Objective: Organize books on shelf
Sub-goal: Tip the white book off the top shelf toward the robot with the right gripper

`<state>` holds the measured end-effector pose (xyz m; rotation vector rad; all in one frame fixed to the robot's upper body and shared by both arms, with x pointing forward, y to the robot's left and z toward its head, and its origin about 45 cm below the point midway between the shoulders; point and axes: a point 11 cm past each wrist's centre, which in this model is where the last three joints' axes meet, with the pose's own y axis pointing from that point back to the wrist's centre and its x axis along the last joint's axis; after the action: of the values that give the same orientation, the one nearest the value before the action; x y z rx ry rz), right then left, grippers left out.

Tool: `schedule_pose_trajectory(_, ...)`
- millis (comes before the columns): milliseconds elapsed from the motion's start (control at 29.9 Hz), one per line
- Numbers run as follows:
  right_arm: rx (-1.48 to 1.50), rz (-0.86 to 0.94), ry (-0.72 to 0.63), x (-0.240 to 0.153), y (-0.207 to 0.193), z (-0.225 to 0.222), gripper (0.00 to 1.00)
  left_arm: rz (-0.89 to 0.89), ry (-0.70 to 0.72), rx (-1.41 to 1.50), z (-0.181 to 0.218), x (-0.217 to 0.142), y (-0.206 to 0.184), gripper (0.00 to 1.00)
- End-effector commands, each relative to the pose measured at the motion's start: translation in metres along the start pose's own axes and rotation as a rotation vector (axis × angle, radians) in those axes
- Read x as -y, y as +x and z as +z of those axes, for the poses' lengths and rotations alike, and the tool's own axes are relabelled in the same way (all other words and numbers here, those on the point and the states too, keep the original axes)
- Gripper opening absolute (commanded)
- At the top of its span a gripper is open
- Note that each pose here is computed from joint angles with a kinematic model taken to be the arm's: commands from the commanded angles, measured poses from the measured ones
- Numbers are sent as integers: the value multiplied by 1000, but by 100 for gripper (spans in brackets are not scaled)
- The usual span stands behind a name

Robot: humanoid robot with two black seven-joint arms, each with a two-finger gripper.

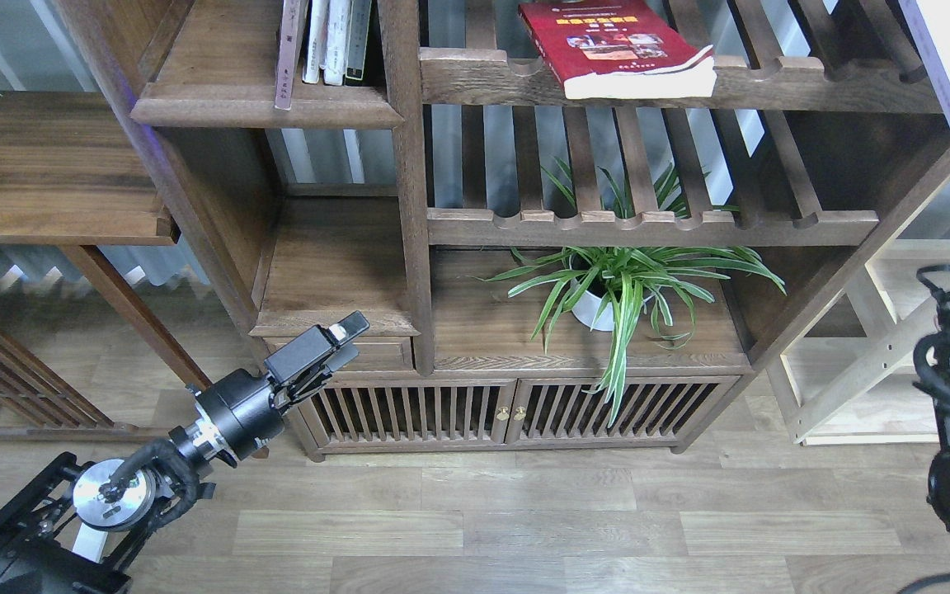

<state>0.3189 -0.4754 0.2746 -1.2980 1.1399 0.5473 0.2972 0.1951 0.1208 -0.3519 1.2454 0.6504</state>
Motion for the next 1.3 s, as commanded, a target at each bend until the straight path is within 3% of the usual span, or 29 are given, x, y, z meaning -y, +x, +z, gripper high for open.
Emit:
schedule_pose_trajectory(0, -20, 72, 9, -27, 16, -12, 3, 10, 1, -4, 0, -1, 3, 99)
schedule_pose_trajectory(468, -94, 321, 19, -124, 54, -50, 4, 28, 33, -9, -9, 2, 9, 99)
schedule_pose_trajectory(802, -92, 460, -8, -181, 72, -44, 4, 59, 77, -18, -21, -6, 18, 99)
schedule_pose_trajectory(1270, -49, 592, -265, -244, 92, 38, 4, 27, 111, -120, -39, -8, 14, 99)
